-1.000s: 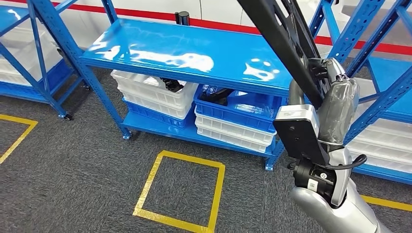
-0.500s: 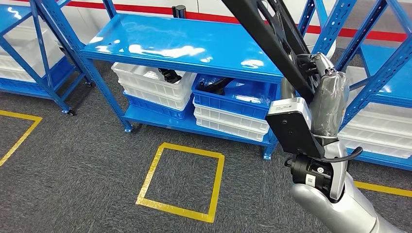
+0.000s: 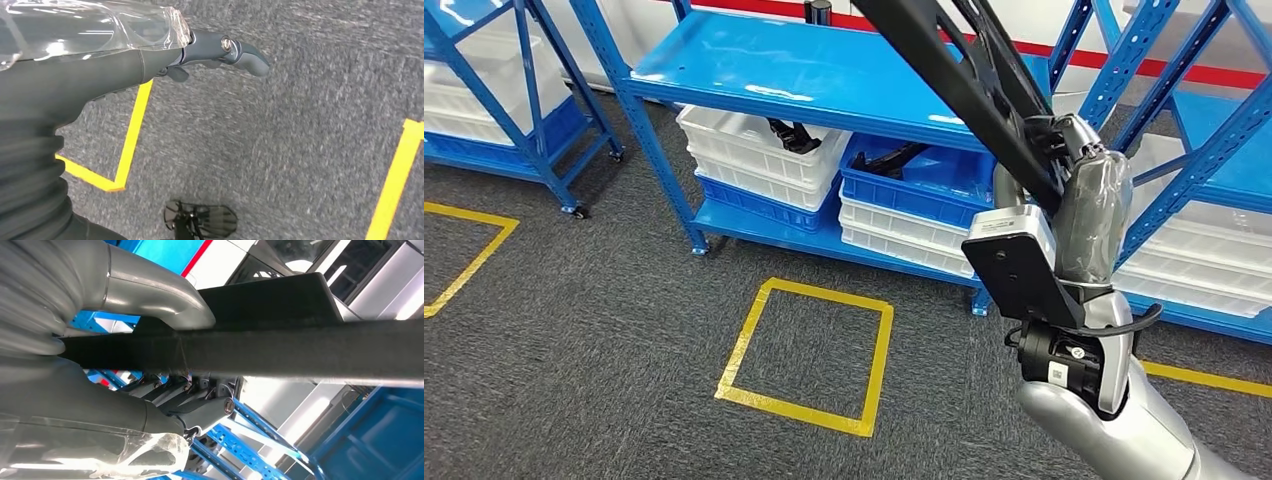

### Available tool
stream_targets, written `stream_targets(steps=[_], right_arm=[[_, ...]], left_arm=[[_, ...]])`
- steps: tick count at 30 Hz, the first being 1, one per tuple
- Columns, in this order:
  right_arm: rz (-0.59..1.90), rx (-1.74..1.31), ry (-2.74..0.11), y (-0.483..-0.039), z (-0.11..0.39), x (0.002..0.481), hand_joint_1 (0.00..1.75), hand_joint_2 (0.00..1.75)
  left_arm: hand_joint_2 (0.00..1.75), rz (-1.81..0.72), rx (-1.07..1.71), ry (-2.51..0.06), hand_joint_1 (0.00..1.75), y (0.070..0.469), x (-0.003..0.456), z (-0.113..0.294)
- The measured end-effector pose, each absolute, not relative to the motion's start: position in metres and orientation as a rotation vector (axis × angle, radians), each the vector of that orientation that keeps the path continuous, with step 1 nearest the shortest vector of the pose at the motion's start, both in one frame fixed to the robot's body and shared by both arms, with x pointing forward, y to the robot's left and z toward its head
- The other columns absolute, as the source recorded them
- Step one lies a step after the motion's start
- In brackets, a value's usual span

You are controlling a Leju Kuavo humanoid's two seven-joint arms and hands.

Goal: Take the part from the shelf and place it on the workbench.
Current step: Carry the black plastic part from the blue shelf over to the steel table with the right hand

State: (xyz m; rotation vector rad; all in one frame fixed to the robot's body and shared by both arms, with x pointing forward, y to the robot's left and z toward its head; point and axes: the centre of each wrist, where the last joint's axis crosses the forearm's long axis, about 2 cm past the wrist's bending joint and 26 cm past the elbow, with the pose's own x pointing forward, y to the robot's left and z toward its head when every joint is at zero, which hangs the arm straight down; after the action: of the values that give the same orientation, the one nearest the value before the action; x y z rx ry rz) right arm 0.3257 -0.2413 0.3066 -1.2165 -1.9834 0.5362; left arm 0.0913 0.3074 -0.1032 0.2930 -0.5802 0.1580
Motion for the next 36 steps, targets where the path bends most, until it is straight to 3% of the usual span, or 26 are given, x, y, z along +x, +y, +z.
stream_targets(steps=[36], right_arm=[[0.597,-1.149,-1.945,-0.2382,0.3053,0.3265,1.75,1.75]], left_arm=[[1.75,0.157,0.297,-0.598,0.00,0.3076,0.0936,-0.1027]])
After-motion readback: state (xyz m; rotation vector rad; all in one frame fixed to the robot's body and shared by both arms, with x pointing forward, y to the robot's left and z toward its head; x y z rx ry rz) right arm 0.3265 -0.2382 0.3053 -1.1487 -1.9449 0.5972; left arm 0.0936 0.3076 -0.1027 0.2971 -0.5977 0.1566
